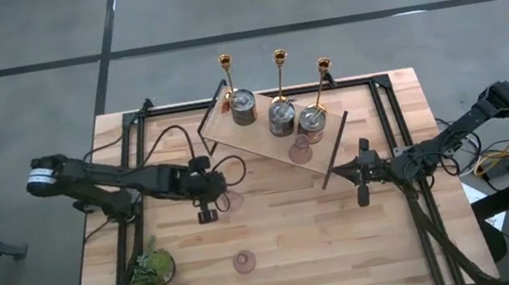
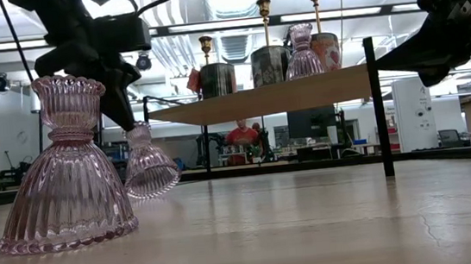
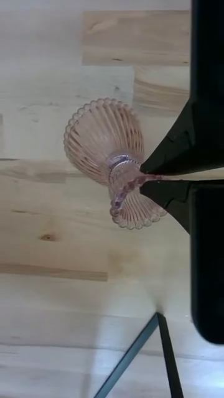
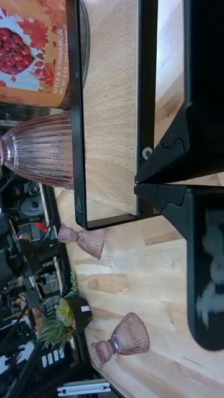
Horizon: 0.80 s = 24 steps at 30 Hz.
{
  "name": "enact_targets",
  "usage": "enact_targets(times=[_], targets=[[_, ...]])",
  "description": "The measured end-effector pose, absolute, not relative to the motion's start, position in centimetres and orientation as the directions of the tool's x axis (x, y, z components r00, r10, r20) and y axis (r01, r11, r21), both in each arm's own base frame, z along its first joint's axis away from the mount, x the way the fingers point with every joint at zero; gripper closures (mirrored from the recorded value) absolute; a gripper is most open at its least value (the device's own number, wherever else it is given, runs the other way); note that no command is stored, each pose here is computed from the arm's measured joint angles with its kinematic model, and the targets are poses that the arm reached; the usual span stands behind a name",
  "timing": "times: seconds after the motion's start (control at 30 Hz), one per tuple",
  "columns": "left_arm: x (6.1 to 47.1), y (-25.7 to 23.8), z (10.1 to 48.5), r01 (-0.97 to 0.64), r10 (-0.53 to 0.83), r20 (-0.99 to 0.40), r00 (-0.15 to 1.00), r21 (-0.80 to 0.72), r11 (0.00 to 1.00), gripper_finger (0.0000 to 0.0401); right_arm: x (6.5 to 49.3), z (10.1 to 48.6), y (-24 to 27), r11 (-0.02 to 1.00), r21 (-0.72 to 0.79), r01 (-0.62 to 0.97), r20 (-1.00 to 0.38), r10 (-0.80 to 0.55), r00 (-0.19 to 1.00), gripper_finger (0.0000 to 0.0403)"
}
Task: Pick & Place candle stick holders
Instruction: Put the top pink glass candle holder on the shelf aligned with the other pink glass candle holder
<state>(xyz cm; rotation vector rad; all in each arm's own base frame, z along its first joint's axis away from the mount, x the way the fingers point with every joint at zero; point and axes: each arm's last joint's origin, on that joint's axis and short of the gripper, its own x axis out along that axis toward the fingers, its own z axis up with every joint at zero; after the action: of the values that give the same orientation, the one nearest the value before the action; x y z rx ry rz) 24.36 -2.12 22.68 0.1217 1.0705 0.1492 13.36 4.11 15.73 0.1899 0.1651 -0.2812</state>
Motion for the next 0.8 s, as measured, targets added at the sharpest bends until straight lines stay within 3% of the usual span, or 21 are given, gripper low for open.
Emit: enact_targets(times=[0.5, 0.63, 0.8], targets=[[24.9, -2.6, 23.8, 0.030, 0.129, -0.866, 0.483, 0.163, 0.986, 0.0394, 13.4, 15.7, 4.1, 0.943, 0.163, 0.290, -0.188, -0.259, 0.947, 0.0394], [25.0, -3.3, 23.6, 0.036, 0.219, -0.856, 0.468, 0.266, 0.963, 0.0394, 13.4, 15.7, 4.1, 0.943, 0.162, 0.290, -0.188, -0.259, 0.948, 0.0394], [25.3, -3.4, 23.0, 0.034, 0.240, -0.865, 0.441, 0.283, 0.959, 0.0394, 13.4, 15.7, 4.1, 0.943, 0.162, 0.290, -0.188, -0.259, 0.947, 0.0394]])
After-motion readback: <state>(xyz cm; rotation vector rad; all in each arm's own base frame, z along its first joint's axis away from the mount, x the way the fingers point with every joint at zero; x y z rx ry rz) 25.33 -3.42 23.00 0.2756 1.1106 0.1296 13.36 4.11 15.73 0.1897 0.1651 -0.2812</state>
